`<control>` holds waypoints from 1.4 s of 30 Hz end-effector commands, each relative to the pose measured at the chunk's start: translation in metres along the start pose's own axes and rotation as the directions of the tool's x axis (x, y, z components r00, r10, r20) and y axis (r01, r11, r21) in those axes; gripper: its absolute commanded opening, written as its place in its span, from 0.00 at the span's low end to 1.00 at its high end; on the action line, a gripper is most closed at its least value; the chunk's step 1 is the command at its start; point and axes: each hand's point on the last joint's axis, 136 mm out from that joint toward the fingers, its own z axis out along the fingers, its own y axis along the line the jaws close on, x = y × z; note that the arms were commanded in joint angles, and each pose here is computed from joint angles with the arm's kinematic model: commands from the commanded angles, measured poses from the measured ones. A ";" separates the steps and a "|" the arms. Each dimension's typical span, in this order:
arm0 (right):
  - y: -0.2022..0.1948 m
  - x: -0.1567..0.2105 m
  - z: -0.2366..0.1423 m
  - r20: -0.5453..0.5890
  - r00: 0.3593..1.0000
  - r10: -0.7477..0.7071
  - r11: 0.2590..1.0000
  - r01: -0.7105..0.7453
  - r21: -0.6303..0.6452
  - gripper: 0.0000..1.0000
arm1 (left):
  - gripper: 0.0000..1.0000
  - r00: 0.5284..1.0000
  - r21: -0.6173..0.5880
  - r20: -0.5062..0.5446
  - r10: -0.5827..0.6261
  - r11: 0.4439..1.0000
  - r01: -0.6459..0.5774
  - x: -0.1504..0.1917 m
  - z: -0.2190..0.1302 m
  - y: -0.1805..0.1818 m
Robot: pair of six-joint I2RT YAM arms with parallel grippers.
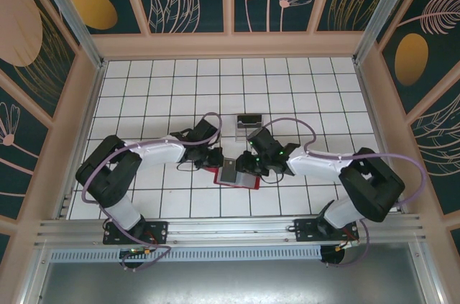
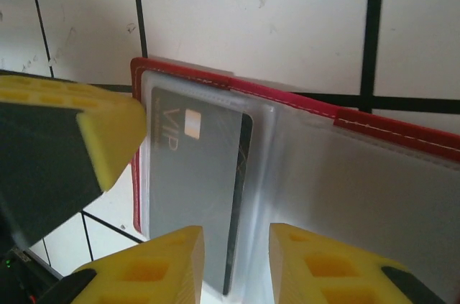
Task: Take the credit cards out of the card holder
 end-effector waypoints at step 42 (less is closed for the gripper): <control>0.007 -0.009 0.017 -0.089 0.990 -0.110 0.991 0.102 -0.084 0.27 | 0.12 0.996 -0.071 -0.036 -0.081 0.994 0.078 0.044 0.008 0.012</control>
